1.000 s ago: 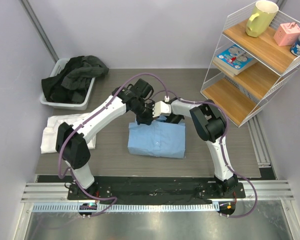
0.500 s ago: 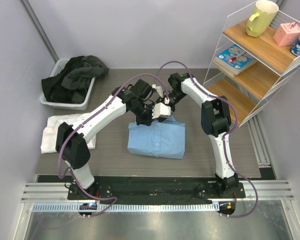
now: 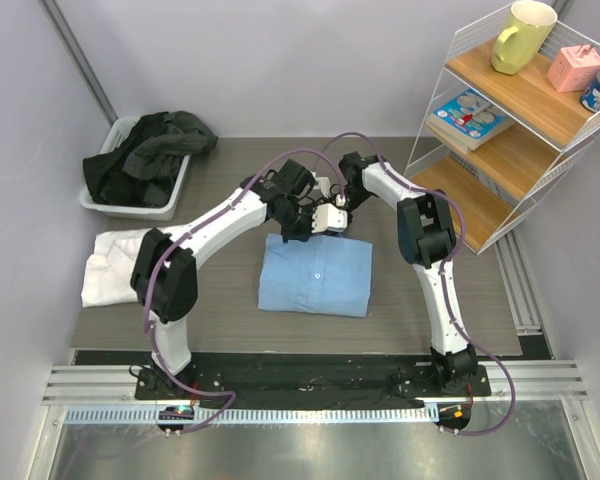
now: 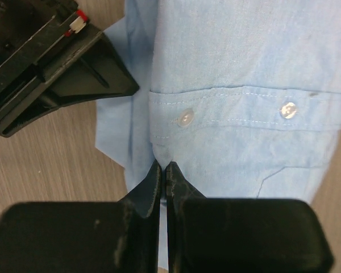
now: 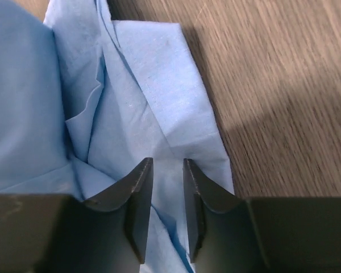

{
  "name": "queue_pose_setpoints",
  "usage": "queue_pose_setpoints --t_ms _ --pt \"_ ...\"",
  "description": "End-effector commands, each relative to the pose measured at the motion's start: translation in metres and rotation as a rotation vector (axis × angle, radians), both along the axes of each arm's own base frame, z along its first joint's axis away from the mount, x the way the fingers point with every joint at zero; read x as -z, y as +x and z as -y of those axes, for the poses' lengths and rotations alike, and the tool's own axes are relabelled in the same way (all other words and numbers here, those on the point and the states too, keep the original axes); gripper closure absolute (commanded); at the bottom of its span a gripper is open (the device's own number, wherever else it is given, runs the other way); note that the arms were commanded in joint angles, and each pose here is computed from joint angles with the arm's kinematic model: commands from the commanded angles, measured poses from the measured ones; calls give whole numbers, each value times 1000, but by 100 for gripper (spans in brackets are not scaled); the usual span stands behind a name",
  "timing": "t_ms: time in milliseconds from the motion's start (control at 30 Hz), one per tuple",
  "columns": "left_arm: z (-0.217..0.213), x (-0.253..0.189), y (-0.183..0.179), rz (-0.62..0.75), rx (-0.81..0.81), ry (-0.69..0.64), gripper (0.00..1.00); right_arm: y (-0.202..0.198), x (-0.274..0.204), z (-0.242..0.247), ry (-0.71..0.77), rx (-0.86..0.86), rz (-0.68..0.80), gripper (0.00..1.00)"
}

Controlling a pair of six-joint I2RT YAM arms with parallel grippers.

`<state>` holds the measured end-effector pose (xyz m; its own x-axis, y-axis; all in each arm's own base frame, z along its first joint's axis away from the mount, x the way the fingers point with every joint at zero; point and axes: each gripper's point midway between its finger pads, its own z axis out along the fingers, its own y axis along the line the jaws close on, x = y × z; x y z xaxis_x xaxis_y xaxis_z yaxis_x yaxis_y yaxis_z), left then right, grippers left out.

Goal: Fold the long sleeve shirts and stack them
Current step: Fold the shirt

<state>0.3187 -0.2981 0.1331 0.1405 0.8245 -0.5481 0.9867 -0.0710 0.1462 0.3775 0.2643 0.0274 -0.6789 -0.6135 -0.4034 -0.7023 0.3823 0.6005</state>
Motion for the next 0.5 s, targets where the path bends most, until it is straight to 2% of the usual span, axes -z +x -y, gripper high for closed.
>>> queue_pose_setpoints --t_ms 0,200,367,467 --pt "4 16 43 123 -16 2 100 -6 17 1 -19 -34 1 67" --pt "1 47 69 137 -31 47 100 -11 16 2 -11 -49 -3 69" --pt "-8 74 59 71 -51 98 100 -16 16 4 -18 -61 -13 71" --pt "-16 85 41 8 -69 104 100 -25 14 7 -25 -72 -22 72"
